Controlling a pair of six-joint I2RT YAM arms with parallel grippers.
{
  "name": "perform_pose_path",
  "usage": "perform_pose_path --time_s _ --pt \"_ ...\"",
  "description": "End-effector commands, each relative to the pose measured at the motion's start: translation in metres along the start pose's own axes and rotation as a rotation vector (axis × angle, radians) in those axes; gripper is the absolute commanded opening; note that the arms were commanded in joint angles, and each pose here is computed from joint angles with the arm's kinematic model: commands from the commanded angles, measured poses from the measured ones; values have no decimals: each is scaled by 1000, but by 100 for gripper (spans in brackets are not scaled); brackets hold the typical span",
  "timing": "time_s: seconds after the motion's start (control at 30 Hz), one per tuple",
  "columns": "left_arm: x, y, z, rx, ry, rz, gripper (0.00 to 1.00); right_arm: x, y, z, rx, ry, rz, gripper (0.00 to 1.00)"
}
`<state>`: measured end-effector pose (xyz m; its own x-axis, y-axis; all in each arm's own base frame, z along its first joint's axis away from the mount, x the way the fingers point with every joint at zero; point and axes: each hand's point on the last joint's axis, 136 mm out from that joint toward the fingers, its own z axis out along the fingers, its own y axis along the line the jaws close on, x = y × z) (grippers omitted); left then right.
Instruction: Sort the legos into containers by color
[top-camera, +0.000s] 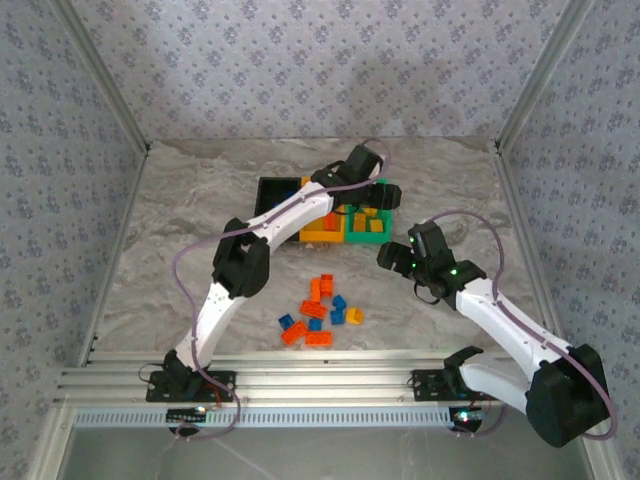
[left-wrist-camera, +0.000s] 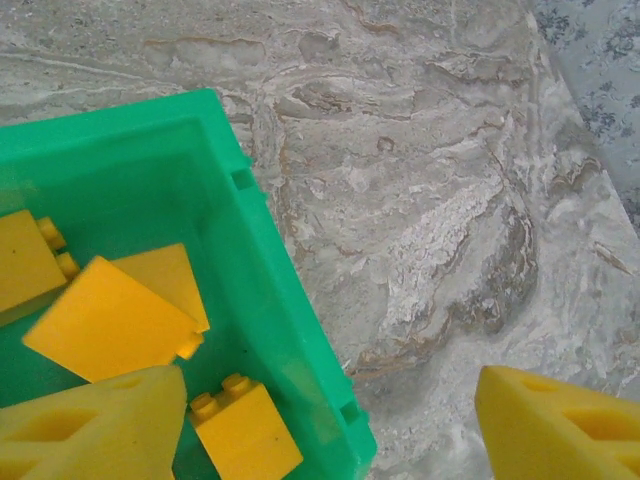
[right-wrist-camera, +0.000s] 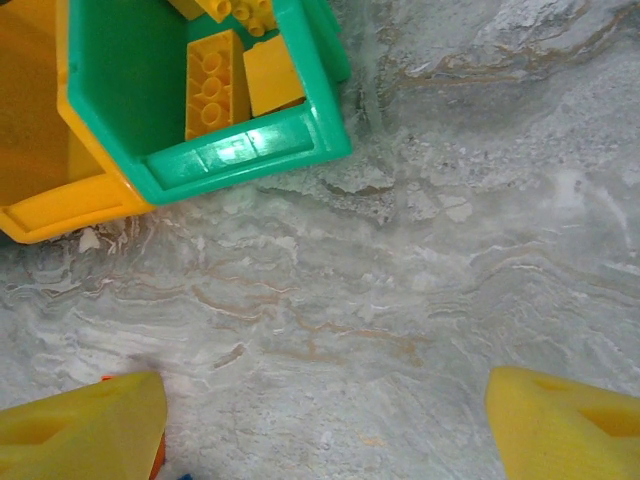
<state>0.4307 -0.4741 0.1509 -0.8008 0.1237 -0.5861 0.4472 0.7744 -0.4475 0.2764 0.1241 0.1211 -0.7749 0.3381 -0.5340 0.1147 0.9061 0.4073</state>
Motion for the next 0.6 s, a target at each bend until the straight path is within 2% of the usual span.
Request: perform_pose_path --time_s 0.0,0.1,0.17,0.2,0.27,0.4,0.57 --pt "-29 -39 -63 106 -106 10 81 5 13 3 -60 26 -12 85" --pt "-19 -37 -95 114 -143 13 85 13 32 10 -107 66 -59 85" --pt "-10 -31 -120 109 -185 5 97 21 48 15 -125 96 -106 85" --pt "0 -24 -133 97 -200 -2 99 27 58 19 -134 113 -135 86" --pt "18 -7 -156 57 -232 -14 99 38 74 27 -144 146 -184 85" --pt "78 48 -194 -94 -248 -63 99 61 107 43 -171 199 -272 82" --pt "148 114 -244 -290 -243 -125 99 81 137 56 -171 240 -356 73"
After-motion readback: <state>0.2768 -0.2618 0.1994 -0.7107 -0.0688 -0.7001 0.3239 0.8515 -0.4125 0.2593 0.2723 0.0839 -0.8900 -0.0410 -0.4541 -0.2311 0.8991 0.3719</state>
